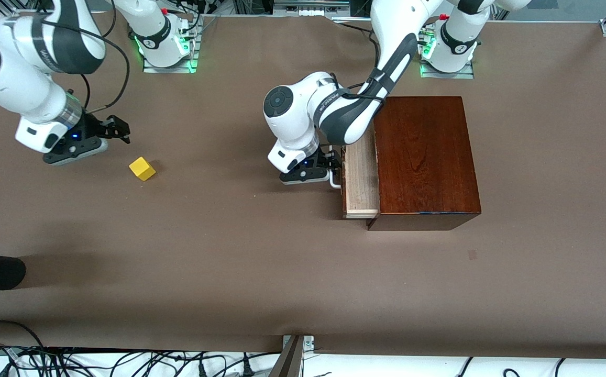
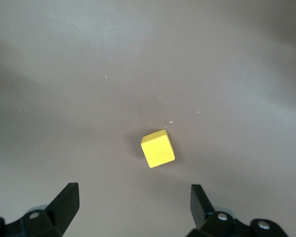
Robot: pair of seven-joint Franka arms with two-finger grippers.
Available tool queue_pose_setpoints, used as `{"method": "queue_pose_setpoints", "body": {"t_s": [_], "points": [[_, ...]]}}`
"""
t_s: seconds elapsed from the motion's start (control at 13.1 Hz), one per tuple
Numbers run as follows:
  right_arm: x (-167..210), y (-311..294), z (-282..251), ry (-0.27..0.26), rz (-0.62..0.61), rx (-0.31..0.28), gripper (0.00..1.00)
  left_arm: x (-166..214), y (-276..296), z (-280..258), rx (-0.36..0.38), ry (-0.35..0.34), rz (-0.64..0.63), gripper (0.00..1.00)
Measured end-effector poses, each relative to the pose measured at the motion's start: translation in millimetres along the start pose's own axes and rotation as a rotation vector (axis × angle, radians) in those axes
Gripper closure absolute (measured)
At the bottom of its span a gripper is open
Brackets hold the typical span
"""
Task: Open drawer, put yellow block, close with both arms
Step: 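Pull the drawer open with the left gripper while the right gripper reaches the cube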
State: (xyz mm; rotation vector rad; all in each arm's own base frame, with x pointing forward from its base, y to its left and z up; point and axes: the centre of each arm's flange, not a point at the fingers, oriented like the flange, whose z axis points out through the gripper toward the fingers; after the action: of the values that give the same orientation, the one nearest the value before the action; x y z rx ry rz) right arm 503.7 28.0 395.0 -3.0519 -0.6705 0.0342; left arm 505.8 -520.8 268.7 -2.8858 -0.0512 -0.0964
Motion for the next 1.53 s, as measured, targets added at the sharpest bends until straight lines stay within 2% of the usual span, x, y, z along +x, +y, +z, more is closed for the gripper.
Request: {"method": "queue_pose_setpoints", "body": {"t_s": [0.38,0.61,1.07,1.53], "points": [[-26.8,-2.2,56.5,0.033,-0.263,-0.019,0.0,1.4,8.1,-0.2,0.013,0.002,-0.043,0.0],[-38.6,-1.7,83.3,0.054,-0.349,-0.036,0.0,-3.3,30.1,-19.1,-0.066,0.028,-0.037,0.0],[-47.8,6.2,147.2,0.079,-0.414,-0.075,0.0,-8.5,45.7,-28.5,-0.094,0.045,-0.024,0.0],[-45.9,8.6,171.4,0.089,-0.441,-0.095,0.0,-8.1,43.8,-35.4,-0.087,0.025,-0.032,0.0]]}}
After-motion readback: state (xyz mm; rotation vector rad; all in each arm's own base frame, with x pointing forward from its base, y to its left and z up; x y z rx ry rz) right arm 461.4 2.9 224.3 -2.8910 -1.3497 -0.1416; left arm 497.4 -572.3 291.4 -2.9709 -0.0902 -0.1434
